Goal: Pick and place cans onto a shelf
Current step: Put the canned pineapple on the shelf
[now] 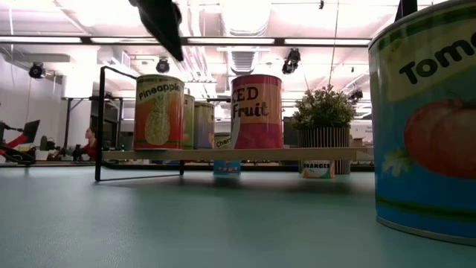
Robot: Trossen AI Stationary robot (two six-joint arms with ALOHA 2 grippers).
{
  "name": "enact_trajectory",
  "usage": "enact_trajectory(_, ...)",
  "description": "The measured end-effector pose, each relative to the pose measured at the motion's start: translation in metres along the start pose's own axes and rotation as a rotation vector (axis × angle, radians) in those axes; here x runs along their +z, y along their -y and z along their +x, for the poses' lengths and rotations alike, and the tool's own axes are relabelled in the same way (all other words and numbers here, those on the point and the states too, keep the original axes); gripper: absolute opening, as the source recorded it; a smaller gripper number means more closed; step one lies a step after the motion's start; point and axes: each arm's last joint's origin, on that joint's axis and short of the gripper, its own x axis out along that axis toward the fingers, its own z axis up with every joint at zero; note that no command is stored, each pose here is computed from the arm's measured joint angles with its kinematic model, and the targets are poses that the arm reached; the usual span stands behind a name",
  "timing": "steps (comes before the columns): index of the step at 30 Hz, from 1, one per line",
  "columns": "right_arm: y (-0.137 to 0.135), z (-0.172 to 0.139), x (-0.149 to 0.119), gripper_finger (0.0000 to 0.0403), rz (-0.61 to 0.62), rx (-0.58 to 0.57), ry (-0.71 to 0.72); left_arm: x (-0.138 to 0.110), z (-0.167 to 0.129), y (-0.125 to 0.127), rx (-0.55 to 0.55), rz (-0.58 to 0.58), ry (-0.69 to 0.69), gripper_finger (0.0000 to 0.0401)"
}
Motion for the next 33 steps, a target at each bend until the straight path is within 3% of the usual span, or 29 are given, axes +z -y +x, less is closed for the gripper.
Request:
enact_trajectory(6,0.000,0.000,-0.001,0.0013,-0.004,-0.011,-0.019,-0.013,-0.006,0.026,-0.040,0.107,-0.002,0.0282)
enact_trajectory(9,0.000,0.000,-0.001,0.0013,-0.004,-0.011,-0.019,-0.019,0.001,0.031,-0.043,0.099,-0.007,0.0239)
enact_trajectory(15,0.000,0.000,-0.001,0.0013,-0.001,-0.015,-0.014,-0.026,0.021,0.035,-0.018,0.092,-0.055,0.0123)
enact_trajectory(20,0.000,0.000,-0.001,0.0013,-0.001,-0.014,-0.014,-0.026,0.020,0.033,0.032,0.101,-0.045,0.0019)
enact_trajectory(25,0.000,0.000,-0.001,0.0013,-0.001,-0.014,-0.014,-0.026,0.002,0.024,0.056,0.125,-0.022,0.0013)
enact_trajectory(33,0.000,0.000,-0.001,0.0013,-0.001,-0.013,-0.013,-0.036,0.013,0.014,0.146,0.142,-0.087,0.0001)
